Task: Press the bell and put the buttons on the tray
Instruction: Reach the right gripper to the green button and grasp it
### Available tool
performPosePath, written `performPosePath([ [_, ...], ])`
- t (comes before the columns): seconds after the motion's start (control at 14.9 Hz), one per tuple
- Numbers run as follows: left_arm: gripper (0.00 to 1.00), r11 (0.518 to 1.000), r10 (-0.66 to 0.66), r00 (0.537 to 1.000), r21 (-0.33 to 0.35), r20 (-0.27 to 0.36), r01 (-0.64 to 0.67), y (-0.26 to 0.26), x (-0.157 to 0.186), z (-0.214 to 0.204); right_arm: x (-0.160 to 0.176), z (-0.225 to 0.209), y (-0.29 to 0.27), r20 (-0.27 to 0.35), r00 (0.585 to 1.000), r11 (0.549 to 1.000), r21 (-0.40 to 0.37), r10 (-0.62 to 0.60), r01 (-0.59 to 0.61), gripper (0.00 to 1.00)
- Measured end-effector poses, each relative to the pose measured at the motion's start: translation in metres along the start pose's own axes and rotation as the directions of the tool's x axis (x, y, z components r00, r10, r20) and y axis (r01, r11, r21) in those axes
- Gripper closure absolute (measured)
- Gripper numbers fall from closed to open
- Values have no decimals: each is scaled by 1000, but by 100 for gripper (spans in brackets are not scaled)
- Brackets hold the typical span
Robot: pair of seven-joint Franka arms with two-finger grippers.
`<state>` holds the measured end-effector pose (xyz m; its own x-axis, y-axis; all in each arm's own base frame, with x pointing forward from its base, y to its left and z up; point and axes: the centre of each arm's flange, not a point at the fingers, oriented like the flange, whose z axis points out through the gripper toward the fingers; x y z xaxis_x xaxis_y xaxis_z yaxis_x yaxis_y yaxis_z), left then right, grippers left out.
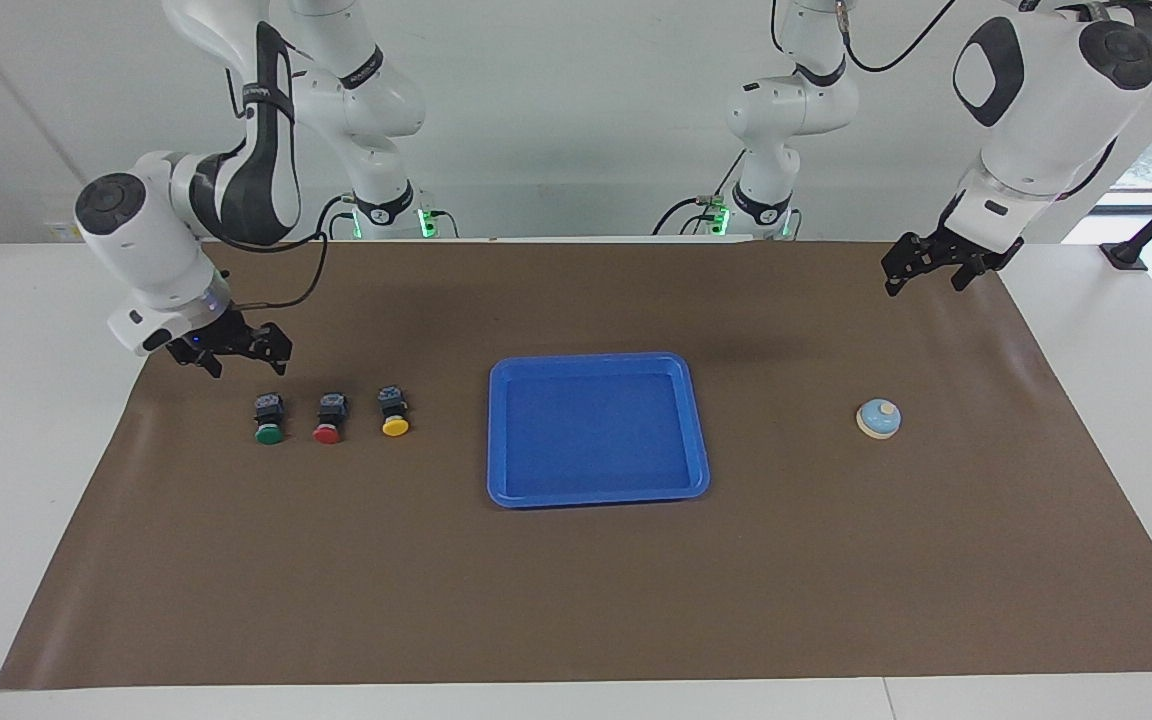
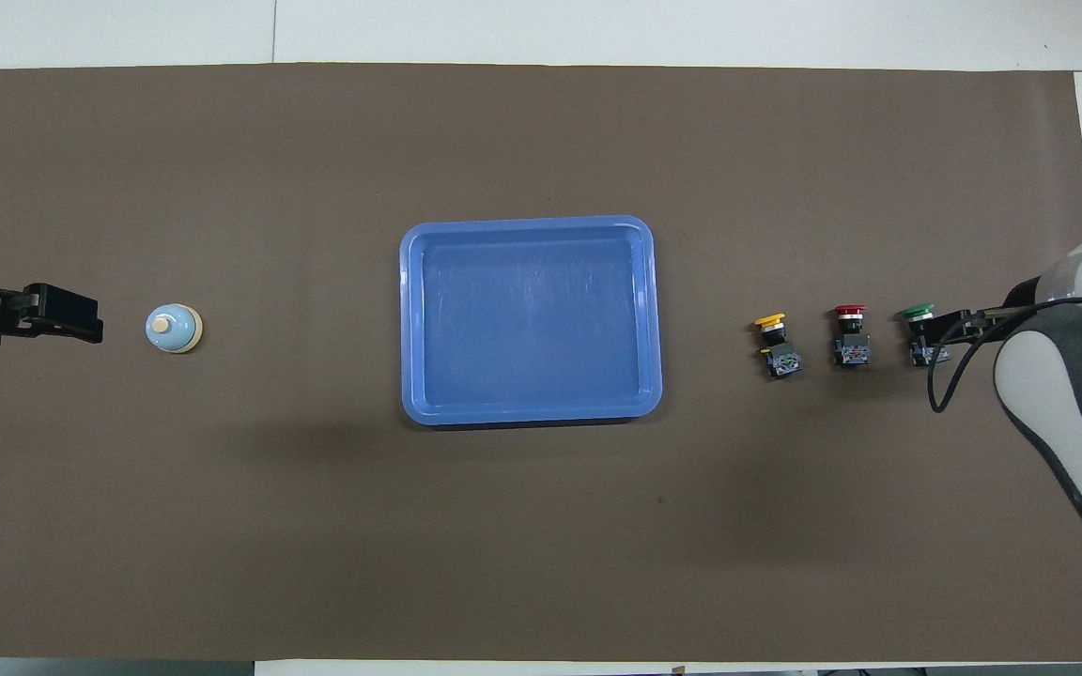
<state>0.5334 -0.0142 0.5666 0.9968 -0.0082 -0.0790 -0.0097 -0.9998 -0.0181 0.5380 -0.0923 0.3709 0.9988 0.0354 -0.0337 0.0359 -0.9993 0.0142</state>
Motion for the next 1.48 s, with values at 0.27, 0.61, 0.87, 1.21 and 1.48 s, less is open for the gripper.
performPosePath([
  [0.27, 0, 1000, 0, 1000, 0, 0, 0, 0, 0, 0, -9, 45, 7, -5, 993, 993, 1, -115, 115, 0],
  [0.61, 0, 1000, 0, 1000, 0, 0, 0, 0, 0, 0, -12, 62, 28, 4, 979, 979, 7, -204, 203, 0],
  [0.87, 0, 1000, 0, 1000, 0, 0, 0, 0, 0, 0, -12, 74, 27, 18, 978, 978, 14, -207, 207, 2],
  [1.21, 0, 1000, 0, 1000, 0, 0, 0, 0, 0, 0, -11, 79, 27, 21, 979, 979, 18, -205, 205, 44],
  [1.48, 0, 1000, 0, 1000, 0, 0, 0, 0, 0, 0, -3, 66, 26, 18, 980, 980, 17, -197, 197, 59],
])
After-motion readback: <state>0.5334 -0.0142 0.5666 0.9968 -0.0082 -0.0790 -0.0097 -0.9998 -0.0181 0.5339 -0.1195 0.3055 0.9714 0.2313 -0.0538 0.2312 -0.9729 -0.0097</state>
